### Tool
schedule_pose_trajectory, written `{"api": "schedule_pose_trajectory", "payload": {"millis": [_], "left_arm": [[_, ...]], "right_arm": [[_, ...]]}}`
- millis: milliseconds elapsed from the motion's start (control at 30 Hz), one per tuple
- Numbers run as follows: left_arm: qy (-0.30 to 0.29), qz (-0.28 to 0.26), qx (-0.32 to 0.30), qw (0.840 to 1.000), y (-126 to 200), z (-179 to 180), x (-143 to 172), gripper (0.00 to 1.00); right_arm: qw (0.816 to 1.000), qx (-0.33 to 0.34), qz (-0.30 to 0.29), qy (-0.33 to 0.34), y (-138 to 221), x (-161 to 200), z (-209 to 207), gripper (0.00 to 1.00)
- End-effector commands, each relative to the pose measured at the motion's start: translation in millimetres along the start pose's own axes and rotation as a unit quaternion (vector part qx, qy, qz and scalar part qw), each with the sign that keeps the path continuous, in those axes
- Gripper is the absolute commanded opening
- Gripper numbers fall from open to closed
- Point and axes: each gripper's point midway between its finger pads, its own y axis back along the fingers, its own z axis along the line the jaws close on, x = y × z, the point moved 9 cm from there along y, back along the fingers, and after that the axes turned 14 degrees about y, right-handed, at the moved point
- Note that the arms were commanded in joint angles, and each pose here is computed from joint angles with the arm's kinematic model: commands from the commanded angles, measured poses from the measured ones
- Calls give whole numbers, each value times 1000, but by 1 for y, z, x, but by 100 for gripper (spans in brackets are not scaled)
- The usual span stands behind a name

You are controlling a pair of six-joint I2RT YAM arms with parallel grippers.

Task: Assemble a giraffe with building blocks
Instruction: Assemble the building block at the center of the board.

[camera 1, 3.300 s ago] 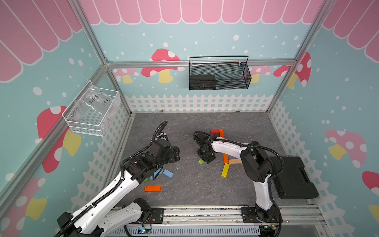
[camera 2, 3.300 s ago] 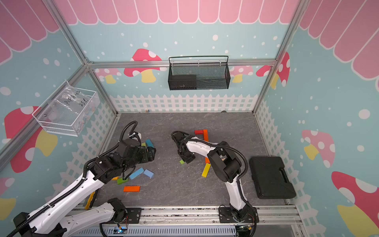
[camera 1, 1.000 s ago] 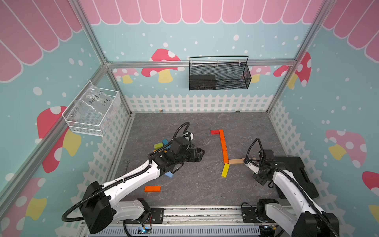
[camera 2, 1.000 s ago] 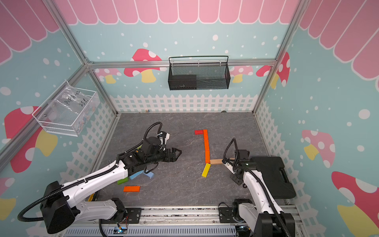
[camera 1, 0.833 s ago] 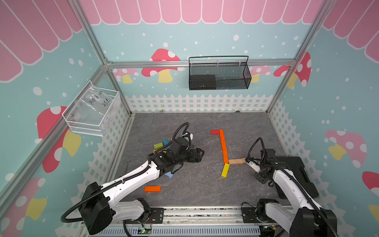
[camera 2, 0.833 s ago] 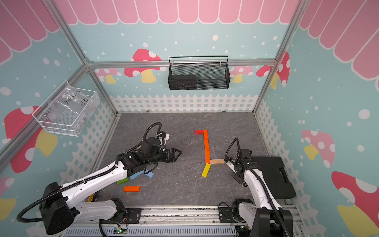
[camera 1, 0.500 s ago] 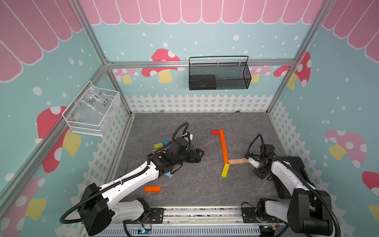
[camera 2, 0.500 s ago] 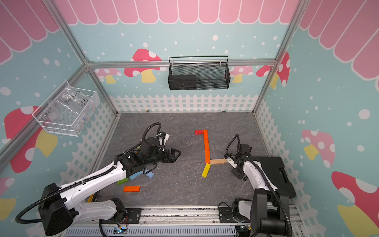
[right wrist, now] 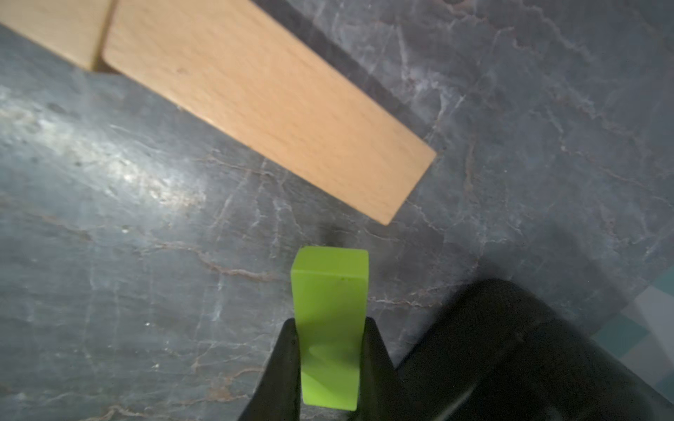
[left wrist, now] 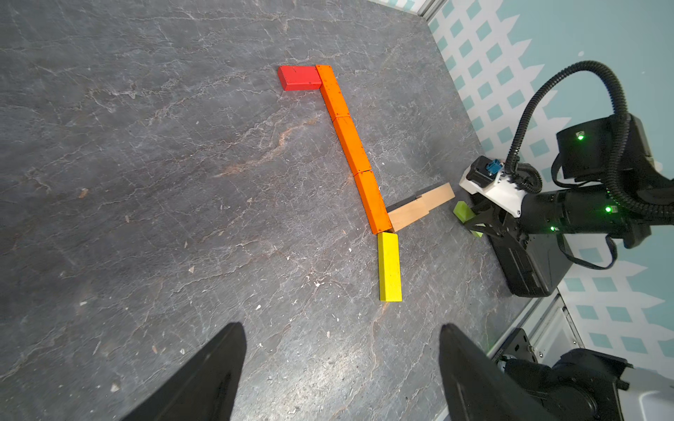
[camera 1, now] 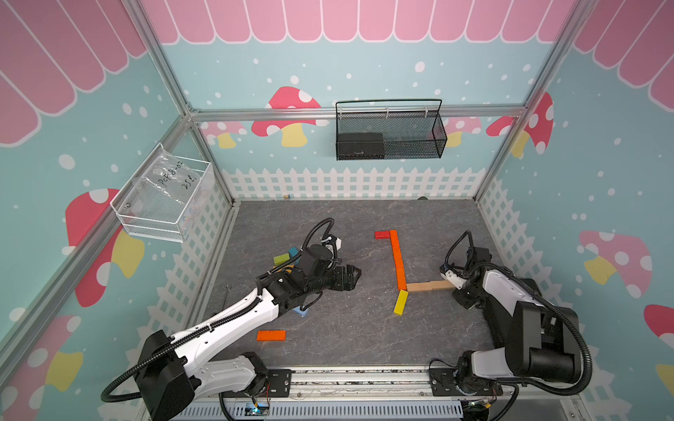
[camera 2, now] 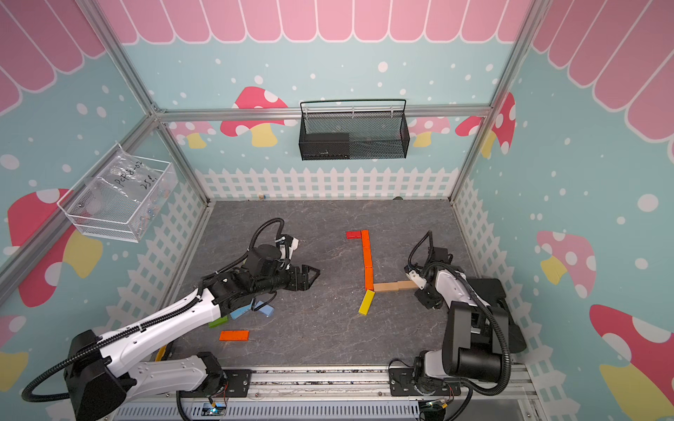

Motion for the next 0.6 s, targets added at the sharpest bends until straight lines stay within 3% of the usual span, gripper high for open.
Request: {"api": "schedule_pose_trajectory", "payload": {"millis": [0, 233, 400, 567], "left_arm": [[-12, 3, 4, 1000, 3, -2, 1, 86], [-14, 2, 2, 1000, 3, -2, 1, 86], [-14, 2, 0, 1000, 3, -1, 1, 86], [-14, 2, -1, 1000, 3, -1, 1, 86]], "right_arm": [[1000, -10, -2, -7, -2, -2, -4, 0], [1000, -20, 8, -13, -11, 2, -6, 4], [1000, -10, 14, -25, -12, 2, -14, 15], [999, -12, 15, -28, -13, 3, -13, 19]]}}
